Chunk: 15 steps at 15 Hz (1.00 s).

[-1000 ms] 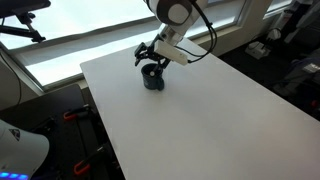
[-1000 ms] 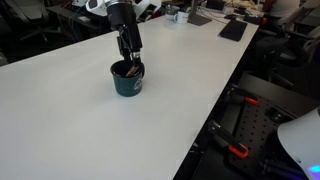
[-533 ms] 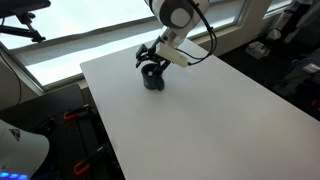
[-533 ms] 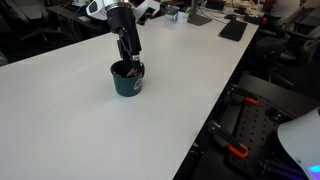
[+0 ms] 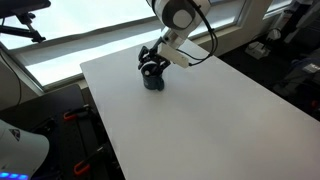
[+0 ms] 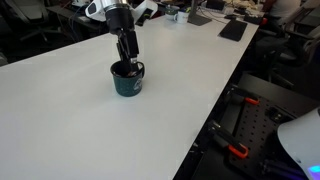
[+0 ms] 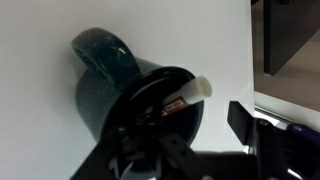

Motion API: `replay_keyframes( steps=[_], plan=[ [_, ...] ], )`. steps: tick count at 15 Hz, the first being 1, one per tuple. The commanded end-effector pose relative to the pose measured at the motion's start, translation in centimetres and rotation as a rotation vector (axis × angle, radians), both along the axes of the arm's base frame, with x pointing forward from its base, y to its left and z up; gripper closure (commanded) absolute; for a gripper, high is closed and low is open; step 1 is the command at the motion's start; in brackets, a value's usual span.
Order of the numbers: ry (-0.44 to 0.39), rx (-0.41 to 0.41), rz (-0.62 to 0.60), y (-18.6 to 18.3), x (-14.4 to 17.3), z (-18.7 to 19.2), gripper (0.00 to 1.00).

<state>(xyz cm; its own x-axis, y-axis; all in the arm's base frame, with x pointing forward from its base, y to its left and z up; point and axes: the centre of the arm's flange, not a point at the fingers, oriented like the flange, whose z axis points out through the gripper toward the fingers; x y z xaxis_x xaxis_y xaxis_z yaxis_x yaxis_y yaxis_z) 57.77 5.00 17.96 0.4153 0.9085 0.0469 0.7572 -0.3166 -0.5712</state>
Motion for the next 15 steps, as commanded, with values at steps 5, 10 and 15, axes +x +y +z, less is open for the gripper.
replay_keyframes(
  steps=[5, 10, 15],
  plan=[
    [0.019, 0.009, 0.024, 0.09, 0.78, 0.23, 0.73],
    [0.016, 0.013, 0.025, 0.13, 1.09, 0.3, 1.0],
    [0.029, 0.002, 0.016, 0.17, 1.01, -0.08, 0.74]
  ],
)
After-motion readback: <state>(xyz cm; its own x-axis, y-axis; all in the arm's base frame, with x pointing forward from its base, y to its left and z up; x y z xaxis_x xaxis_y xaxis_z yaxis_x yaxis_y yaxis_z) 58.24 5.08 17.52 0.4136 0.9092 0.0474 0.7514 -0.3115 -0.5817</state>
